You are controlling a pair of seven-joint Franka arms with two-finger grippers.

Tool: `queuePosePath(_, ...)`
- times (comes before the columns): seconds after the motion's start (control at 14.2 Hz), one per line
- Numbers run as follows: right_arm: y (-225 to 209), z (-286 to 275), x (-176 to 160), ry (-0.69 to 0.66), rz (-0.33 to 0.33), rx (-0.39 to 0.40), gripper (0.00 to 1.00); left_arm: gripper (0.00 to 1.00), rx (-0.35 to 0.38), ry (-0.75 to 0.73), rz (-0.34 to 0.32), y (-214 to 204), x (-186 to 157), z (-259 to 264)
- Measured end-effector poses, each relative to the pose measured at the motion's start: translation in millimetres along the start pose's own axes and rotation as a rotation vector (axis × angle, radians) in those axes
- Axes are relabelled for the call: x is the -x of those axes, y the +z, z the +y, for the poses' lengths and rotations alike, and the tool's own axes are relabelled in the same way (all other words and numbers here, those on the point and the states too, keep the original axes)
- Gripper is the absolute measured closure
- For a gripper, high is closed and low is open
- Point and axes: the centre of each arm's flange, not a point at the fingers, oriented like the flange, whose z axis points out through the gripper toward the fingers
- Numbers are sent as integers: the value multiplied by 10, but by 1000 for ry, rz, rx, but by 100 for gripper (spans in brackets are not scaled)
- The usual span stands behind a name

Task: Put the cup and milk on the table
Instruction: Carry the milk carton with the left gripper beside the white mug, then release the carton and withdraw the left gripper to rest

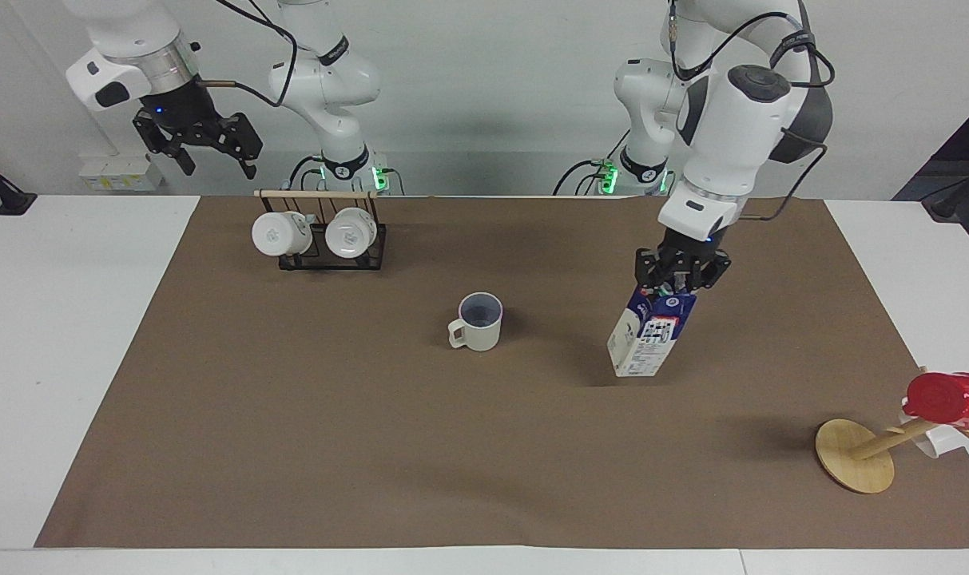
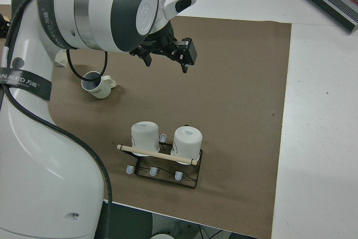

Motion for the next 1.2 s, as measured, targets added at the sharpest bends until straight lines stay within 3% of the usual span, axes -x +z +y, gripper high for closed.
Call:
queuePosePath(0.28, -1, 0, 0, 0, 0, 0, 0, 56, -29, 4, -57, 479, 173, 414)
queuePosePath(0.85, -2, 0, 0, 0, 0, 0, 0, 56, -24, 50, -74, 512, 378, 679)
queuePosePath(1.2, -2, 0, 0, 0, 0, 0, 0, 2, -28, 46, -74, 516, 363, 650)
